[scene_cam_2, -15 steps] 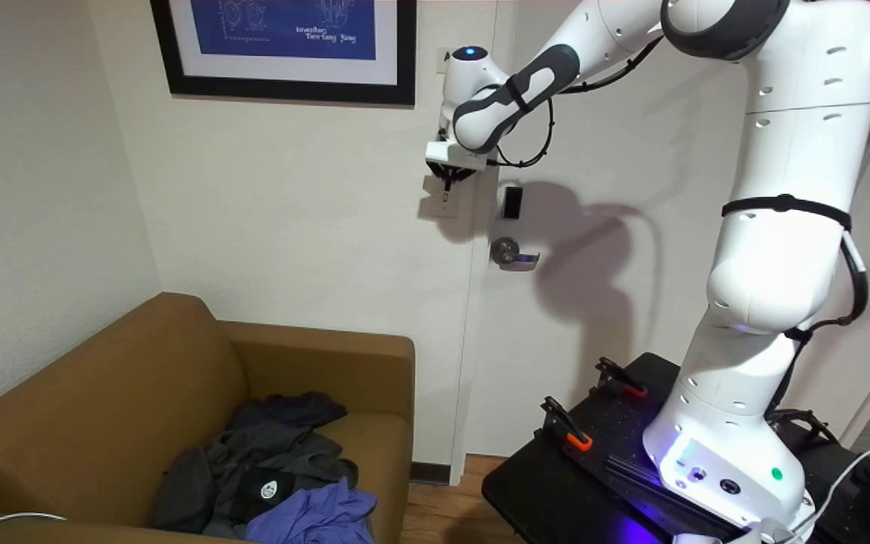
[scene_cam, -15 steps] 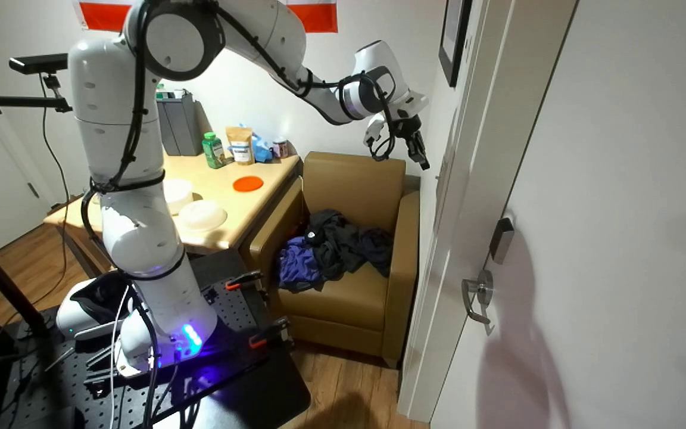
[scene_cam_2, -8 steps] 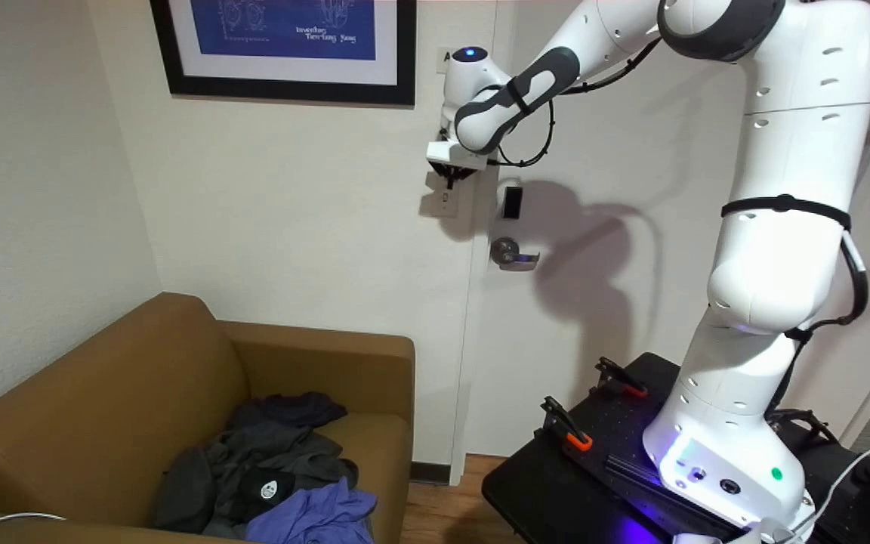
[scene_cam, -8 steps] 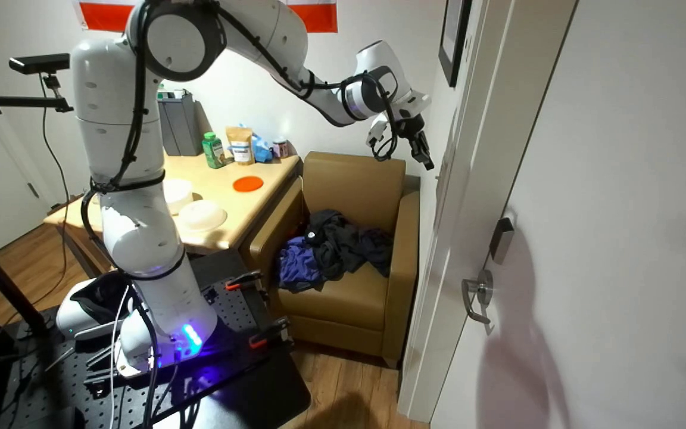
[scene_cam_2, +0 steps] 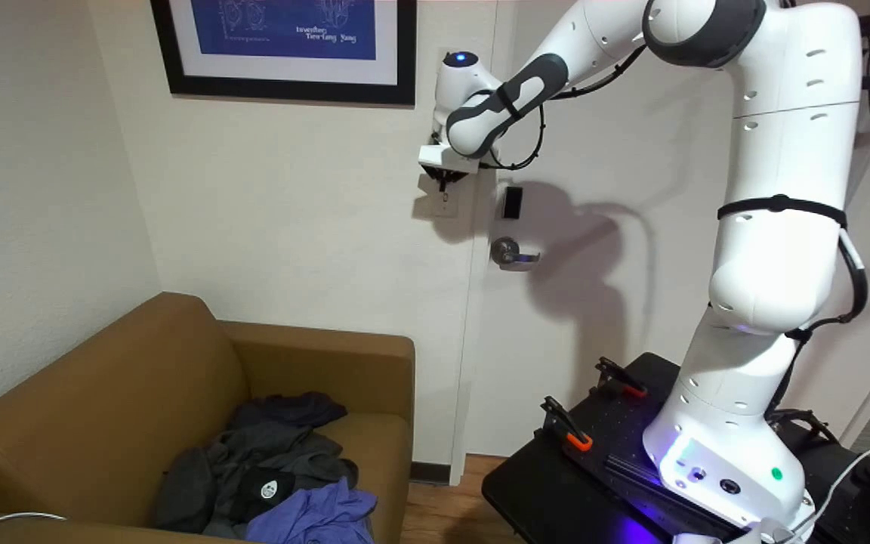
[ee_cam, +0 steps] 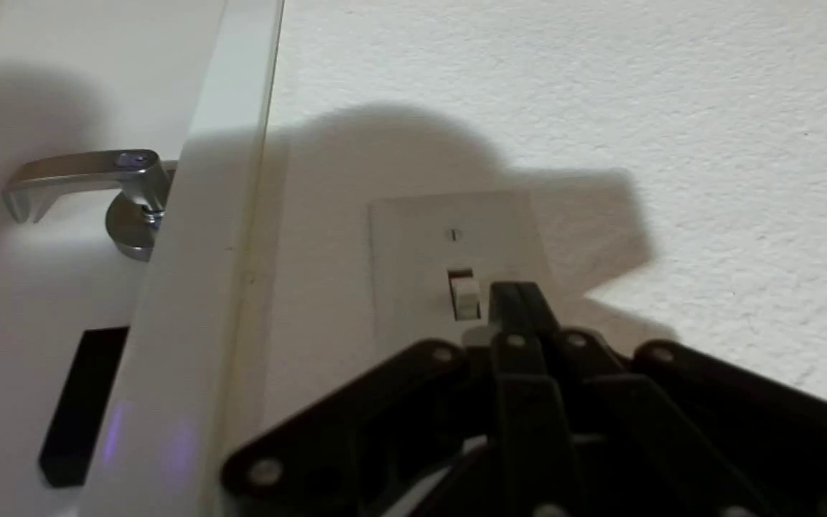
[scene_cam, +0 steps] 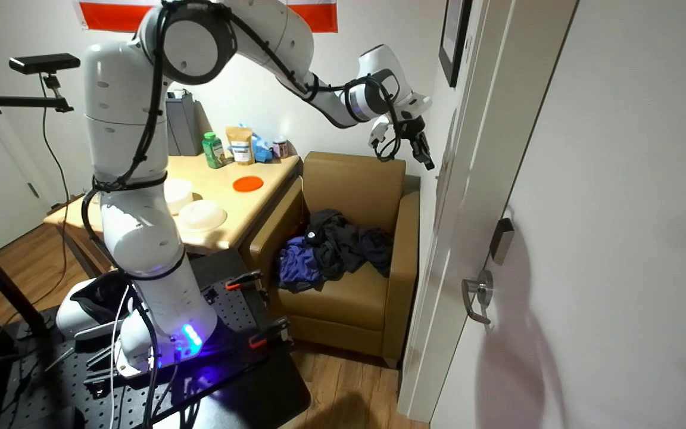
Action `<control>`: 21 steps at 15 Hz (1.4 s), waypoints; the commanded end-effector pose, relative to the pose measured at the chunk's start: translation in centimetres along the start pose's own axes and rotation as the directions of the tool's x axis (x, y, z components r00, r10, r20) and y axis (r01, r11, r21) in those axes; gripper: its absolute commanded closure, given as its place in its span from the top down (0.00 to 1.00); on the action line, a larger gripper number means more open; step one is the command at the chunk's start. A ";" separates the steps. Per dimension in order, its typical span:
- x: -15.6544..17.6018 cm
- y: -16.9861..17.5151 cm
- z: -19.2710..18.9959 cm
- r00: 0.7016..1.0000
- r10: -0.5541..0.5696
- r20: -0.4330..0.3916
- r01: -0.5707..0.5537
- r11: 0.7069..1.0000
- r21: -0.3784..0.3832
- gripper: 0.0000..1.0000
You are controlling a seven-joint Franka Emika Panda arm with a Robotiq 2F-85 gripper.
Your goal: Turn off the light
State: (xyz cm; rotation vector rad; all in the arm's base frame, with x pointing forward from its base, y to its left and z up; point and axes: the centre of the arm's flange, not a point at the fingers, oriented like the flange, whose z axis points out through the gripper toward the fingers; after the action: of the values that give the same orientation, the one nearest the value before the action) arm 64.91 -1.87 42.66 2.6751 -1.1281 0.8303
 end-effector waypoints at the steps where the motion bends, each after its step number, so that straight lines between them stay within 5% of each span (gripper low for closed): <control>1: 0.3 -0.7 0.7 0.999 0.026 -0.023 -0.026 1.000 0.009 0.00; 21: 0.1 0.9 3.6 0.996 0.088 0.002 -0.088 0.996 -0.003 0.00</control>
State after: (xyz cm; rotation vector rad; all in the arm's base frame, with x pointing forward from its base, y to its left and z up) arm 65.66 -3.74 40.26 2.6433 -1.2112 0.8191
